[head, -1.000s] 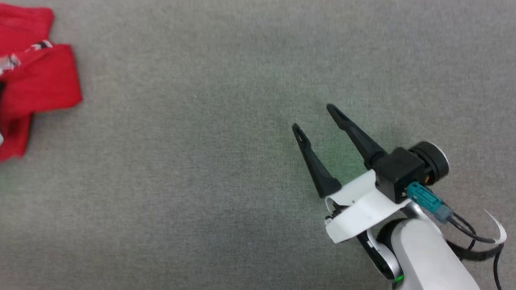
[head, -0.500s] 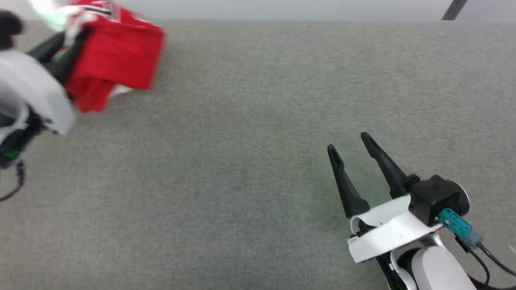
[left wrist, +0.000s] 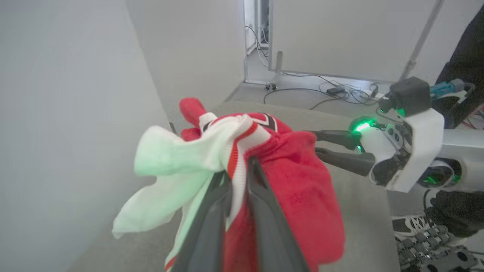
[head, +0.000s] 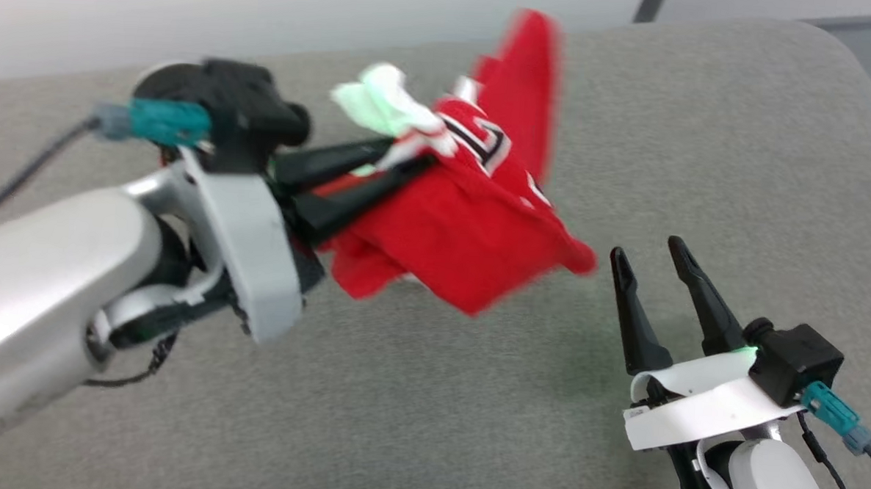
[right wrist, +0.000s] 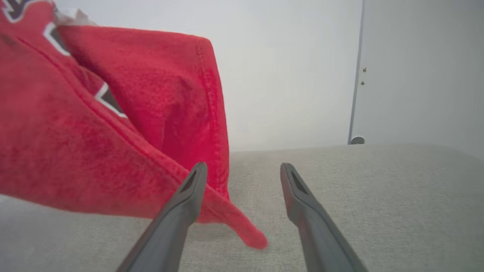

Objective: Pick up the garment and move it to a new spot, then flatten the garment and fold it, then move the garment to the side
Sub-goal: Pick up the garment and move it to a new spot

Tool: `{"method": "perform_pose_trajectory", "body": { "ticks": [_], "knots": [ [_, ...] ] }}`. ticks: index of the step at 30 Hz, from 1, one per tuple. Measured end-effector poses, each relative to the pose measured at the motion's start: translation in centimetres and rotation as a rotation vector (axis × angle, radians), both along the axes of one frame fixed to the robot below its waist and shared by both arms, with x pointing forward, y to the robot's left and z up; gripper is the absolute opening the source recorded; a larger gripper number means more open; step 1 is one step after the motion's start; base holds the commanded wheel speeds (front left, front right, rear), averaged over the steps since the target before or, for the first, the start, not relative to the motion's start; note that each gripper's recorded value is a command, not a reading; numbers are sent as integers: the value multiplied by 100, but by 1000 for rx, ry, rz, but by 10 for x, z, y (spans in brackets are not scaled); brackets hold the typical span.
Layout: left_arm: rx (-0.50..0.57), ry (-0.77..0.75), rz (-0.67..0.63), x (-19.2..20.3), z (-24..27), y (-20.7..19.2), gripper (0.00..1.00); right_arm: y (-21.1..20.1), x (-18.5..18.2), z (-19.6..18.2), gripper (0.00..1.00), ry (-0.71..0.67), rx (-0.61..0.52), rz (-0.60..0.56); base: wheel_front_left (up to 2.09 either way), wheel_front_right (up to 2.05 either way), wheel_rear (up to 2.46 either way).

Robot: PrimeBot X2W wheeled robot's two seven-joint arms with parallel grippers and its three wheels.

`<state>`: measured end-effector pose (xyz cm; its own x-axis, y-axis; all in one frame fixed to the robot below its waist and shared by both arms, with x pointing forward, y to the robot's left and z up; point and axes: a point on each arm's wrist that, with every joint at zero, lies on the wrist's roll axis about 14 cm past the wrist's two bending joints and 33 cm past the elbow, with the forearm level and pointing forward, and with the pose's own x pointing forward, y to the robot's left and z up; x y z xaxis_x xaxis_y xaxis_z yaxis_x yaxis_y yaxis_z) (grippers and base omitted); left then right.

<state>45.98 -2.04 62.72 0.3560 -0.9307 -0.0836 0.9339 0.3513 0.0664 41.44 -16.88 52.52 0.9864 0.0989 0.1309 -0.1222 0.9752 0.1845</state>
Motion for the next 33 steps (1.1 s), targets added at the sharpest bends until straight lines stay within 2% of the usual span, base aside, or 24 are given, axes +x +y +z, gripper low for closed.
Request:
{"method": "perform_pose_trajectory", "body": {
  "ticks": [3,8,15,26,33],
  "knots": [
    [56,-16,-75,-9,-13,-20,0,-15,-5,0,100,-2,13,-48,0,0,0],
    [240,64,-185,-35,-80,-45,0,-31,-14,-10,100,28,17,-101,0,0,0],
    [410,101,-222,-34,-141,-55,0,-42,-18,-20,100,60,48,-140,0,0,0],
    [571,181,-163,-7,-217,-40,0,-52,-19,-30,100,90,72,-176,0,0,0],
    [616,228,-166,-4,-239,-40,0,-52,-15,-34,100,102,71,-175,0,0,0]
  ]
}}
